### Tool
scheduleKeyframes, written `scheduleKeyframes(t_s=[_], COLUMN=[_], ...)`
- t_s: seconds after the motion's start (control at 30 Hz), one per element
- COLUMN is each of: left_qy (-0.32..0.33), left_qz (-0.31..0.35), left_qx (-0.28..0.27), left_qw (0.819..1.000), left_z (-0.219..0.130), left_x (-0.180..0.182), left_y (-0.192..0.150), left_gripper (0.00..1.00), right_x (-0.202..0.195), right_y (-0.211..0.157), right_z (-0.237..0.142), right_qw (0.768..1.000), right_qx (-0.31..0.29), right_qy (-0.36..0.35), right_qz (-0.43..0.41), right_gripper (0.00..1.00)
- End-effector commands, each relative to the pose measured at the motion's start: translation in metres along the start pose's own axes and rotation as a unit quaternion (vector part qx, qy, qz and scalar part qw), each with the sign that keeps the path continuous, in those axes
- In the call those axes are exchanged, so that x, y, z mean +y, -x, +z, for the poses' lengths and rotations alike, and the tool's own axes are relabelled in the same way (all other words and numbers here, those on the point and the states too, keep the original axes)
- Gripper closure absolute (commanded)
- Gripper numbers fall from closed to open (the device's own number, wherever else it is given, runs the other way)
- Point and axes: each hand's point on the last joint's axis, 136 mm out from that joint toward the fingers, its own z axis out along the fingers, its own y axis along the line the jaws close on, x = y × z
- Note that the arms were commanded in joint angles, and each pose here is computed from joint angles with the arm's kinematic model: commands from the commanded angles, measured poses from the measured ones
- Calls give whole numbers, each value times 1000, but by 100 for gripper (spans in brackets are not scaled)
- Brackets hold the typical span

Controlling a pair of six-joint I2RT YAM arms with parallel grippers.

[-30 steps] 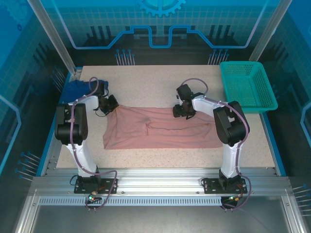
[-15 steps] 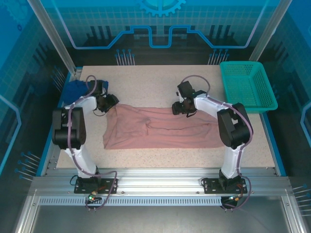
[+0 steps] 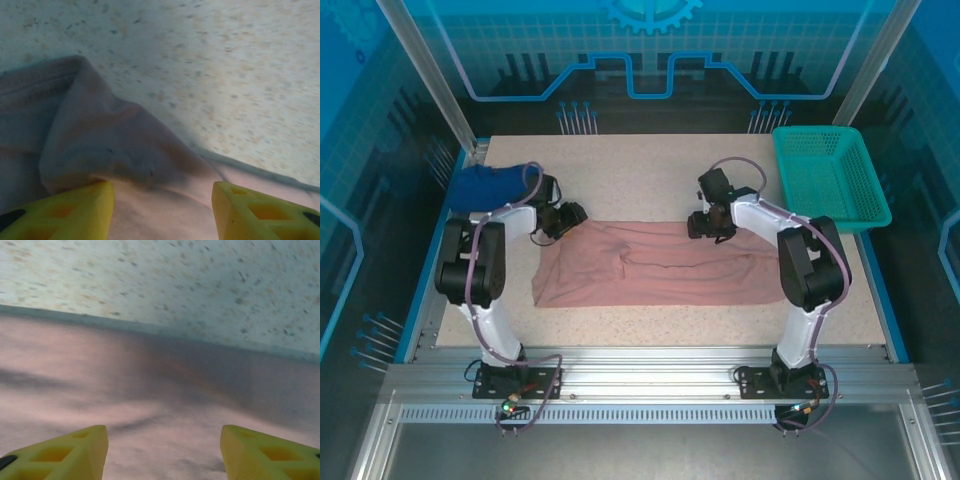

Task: Fold the inside-out t-shirt
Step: Fold the T-shirt at the center of the table.

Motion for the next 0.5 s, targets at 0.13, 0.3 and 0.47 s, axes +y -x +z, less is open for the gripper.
scheduleKeyframes(t_s=[0.13, 0.3, 0.47], left_qy=[29, 3, 18], left_qz=[-4, 17, 27], left_qx=[-13, -47, -84], left_qw=[999, 999, 996], left_z=[5, -30, -66], left_x=[13, -10, 3], left_y=[24, 38, 27], left_gripper=[44, 41, 28], right_x=[-8, 2, 38], right_y=[-23, -2, 6], right_z=[26, -3, -42], right_qw=[998, 1000, 993], right_qx=[58, 2, -65], right_qy=[-15, 0, 56], right_qz=[8, -22, -79], right_gripper=[39, 37, 29])
